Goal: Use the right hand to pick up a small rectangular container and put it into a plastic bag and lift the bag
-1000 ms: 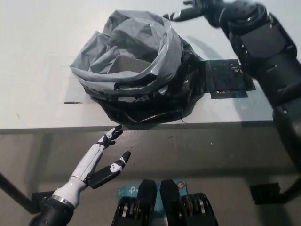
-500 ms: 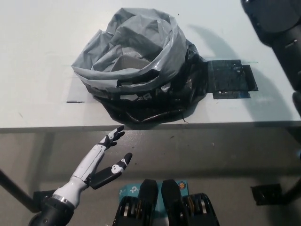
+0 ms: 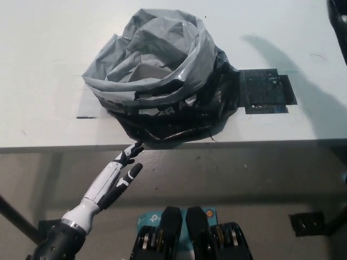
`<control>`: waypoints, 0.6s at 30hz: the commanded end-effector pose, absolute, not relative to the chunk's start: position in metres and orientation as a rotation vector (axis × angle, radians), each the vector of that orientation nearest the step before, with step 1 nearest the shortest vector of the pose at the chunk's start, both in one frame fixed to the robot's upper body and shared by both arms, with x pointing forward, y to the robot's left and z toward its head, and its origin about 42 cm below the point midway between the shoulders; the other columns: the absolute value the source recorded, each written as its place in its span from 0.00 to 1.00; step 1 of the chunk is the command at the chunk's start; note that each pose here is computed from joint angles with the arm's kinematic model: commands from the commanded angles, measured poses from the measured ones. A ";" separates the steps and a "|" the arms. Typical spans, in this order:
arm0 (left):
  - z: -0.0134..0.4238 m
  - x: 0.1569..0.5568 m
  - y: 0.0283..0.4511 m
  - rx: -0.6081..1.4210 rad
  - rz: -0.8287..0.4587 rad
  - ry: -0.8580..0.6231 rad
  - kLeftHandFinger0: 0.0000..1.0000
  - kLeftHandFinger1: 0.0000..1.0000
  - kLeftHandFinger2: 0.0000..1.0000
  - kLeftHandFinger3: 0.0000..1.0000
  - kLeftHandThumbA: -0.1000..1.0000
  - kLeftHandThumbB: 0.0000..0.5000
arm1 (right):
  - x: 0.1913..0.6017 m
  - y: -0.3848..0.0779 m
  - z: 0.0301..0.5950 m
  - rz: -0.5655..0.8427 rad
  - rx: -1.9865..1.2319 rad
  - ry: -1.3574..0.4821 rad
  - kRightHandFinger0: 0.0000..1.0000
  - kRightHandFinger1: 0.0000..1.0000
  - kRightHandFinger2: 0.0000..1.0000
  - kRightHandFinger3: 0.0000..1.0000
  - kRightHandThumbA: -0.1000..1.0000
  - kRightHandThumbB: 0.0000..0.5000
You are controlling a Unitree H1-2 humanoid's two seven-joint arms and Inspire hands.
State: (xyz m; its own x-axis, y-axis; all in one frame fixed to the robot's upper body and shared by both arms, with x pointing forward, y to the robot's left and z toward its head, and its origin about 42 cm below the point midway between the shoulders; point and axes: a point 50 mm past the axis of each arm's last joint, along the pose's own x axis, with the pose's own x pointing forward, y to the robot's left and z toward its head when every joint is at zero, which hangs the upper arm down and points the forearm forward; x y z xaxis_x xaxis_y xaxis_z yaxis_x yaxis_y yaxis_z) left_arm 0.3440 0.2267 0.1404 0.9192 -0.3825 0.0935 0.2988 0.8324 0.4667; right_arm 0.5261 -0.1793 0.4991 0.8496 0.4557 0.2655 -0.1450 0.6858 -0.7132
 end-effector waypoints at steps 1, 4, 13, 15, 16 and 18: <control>0.182 0.372 0.238 0.410 -0.271 -0.347 1.00 1.00 1.00 1.00 1.00 0.51 | 0.350 -0.259 0.567 0.169 -0.798 -1.013 1.00 1.00 1.00 1.00 1.00 0.85; 0.183 0.373 0.241 0.407 -0.261 -0.350 1.00 1.00 1.00 1.00 1.00 0.49 | 0.307 -0.278 0.528 0.131 -0.752 -1.089 1.00 1.00 1.00 1.00 1.00 0.70; 0.183 0.375 0.241 0.414 -0.249 -0.361 1.00 1.00 1.00 1.00 1.00 0.47 | 0.223 -0.244 0.402 0.155 -0.401 -1.185 1.00 1.00 1.00 1.00 1.00 0.79; 0.183 0.375 0.242 0.415 -0.248 -0.355 1.00 1.00 1.00 1.00 1.00 0.48 | 0.223 -0.235 0.379 0.147 -0.352 -1.171 1.00 1.00 1.00 1.00 1.00 0.79; 0.182 0.374 0.242 0.413 -0.250 -0.352 1.00 1.00 1.00 1.00 1.00 0.47 | 0.228 -0.231 0.363 0.143 -0.321 -1.143 1.00 1.00 1.00 1.00 1.00 0.83; 0.181 0.373 0.243 0.412 -0.253 -0.352 1.00 1.00 1.00 1.00 1.00 0.45 | 0.233 -0.227 0.345 0.141 -0.276 -1.077 1.00 1.00 1.00 1.00 1.00 0.90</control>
State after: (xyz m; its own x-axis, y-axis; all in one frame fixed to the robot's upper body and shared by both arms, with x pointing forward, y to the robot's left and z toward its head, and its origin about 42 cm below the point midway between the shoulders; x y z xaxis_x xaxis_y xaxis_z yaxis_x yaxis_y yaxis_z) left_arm 0.3486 0.2298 0.1305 0.9277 -0.3688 0.0578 0.3040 0.8364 0.4562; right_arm 0.4084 -0.2354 0.3057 0.8789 0.4337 0.1986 -0.2485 0.7717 -0.5854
